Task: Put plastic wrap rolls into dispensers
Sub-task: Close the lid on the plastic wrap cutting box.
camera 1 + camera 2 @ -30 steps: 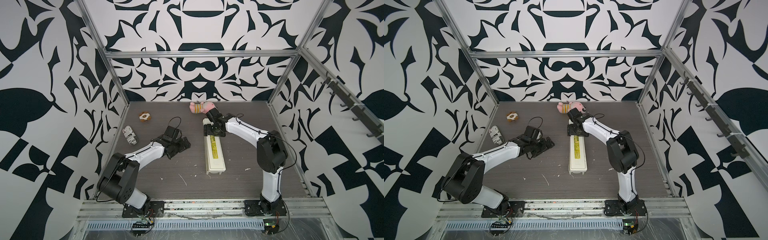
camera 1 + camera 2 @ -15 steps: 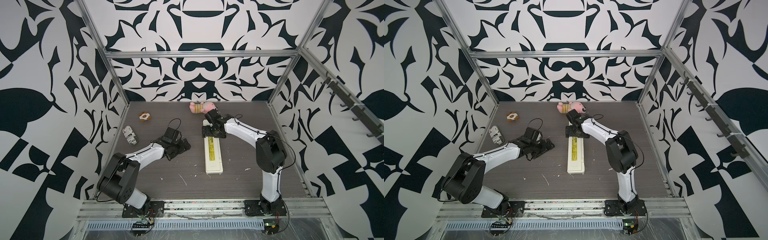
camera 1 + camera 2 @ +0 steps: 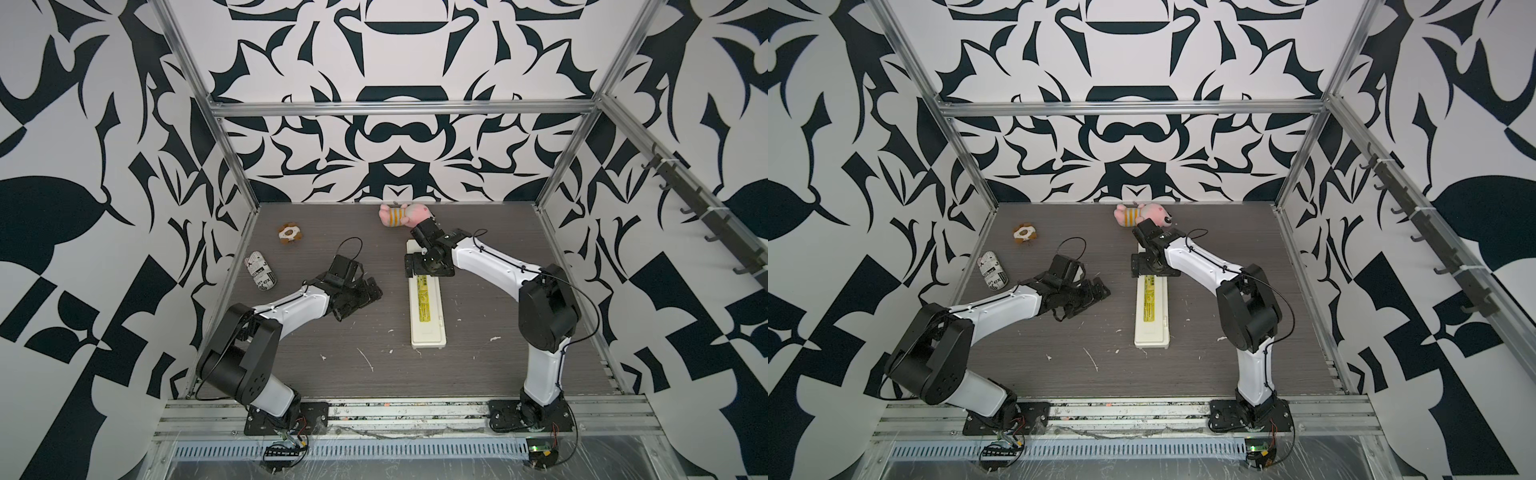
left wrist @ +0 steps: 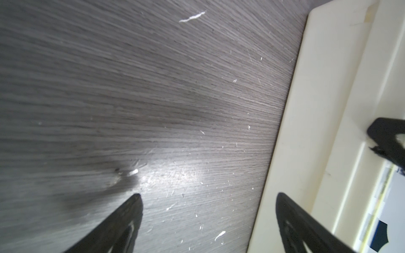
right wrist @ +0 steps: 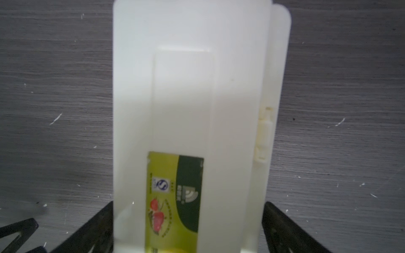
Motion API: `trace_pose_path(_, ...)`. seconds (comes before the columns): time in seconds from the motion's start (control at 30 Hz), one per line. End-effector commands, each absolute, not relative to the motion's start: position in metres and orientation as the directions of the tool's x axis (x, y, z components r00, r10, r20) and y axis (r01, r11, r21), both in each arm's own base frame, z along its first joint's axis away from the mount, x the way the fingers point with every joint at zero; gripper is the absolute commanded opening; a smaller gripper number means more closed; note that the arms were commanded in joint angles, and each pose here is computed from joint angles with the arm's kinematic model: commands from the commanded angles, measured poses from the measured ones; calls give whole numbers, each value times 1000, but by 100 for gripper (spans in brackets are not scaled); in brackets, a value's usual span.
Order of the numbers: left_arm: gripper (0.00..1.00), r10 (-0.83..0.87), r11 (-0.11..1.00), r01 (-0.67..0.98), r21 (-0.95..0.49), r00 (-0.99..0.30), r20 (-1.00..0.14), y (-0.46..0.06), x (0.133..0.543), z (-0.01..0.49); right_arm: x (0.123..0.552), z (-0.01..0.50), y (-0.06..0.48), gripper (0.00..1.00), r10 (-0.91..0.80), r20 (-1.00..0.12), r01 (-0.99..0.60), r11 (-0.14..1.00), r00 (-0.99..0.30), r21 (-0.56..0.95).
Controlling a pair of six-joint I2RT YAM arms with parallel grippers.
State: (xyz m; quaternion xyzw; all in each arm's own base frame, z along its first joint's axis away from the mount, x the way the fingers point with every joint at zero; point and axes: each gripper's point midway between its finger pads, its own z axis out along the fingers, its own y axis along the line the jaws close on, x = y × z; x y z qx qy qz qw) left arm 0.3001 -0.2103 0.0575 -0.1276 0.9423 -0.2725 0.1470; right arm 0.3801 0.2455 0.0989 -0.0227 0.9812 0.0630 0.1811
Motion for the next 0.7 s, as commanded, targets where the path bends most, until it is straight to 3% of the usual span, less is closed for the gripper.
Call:
trace_pose_path(0.0, 97, -319, 818, -165, -551, -928, -195, -210, 299, 55, 375, 98, 239, 100, -55, -342, -82, 995, -938, 62)
trace_pose_path(0.67, 97, -318, 814, -167, -556, -930, -186, -212, 298, 48, 332, 100, 235, 100, -114, -299, -126, 992, -947, 19)
